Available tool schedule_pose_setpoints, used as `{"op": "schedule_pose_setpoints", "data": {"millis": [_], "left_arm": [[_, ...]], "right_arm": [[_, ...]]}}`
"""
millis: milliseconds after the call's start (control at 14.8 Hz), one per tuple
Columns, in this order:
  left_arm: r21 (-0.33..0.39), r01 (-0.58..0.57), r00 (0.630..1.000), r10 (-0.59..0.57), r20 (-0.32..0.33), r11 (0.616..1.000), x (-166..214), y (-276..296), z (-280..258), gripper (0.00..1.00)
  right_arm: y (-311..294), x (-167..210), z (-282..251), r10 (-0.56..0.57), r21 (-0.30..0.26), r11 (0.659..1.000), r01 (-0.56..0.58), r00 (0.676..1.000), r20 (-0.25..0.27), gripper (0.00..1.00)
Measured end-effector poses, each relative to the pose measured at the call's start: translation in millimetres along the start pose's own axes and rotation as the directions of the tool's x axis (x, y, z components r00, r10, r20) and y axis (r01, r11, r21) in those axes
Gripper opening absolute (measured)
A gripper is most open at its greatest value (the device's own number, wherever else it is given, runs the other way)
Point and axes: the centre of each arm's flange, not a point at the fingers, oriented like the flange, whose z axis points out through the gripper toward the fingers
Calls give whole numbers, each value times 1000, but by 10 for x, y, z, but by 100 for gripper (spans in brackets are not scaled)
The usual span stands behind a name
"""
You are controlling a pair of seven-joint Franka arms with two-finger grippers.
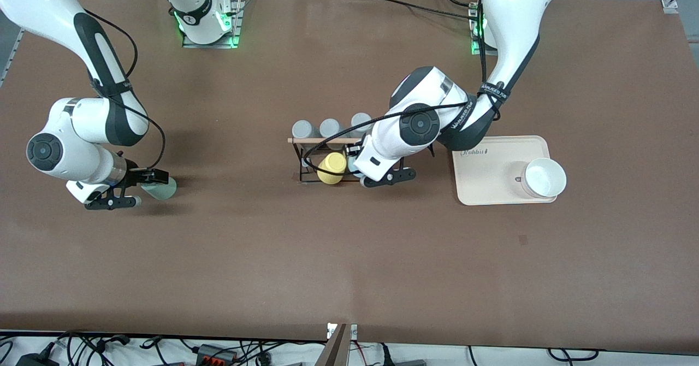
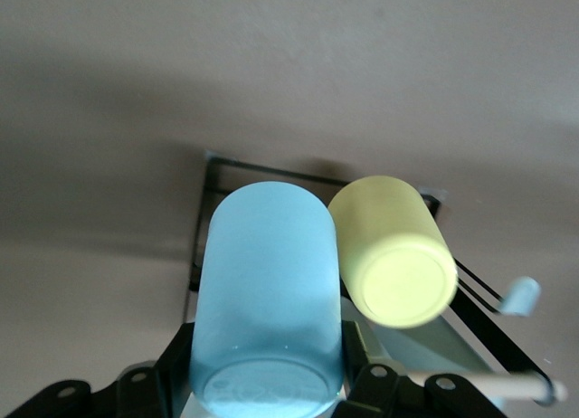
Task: Hang scattered cups on rack with three cups
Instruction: 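Release the blue cup with the left gripper while the right gripper grasps the teal cup, then withdraw the left gripper while the right gripper carries the teal cup to the rack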
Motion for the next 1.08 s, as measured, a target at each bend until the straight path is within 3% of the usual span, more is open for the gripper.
{"op": "schedule_pose_setpoints", "data": {"millis": [136,271,407,678,949,1085], "left_arm": [[15,-2,1000,2,-3,1000,41,-25,89,67],[33,-8,1000,9,-10,999,75,-48,159,67],[45,-16,1000,17,-20,999,94,-55,207,67],[37,24,999,-23,-22,999,114,-55,201,67],[-28,63,994,-66,-85,998,275,-137,-410,97],[-42,92,988,-96,-122,995,353,-368,-984,100]], "right_arm": [[12,-2,1,1,0,1000,-1,1000,0,83],[11,-3,2,0,0,1000,0,1000,0,78],[9,1,-15,-1,0,1000,1,1000,-3,63],[-124,89,-174,-23,-1,1000,23,999,-22,63],[-559,306,-907,-38,-16,999,38,999,-9,63],[-850,355,-1292,2,-22,1000,-2,1000,3,63]]}}
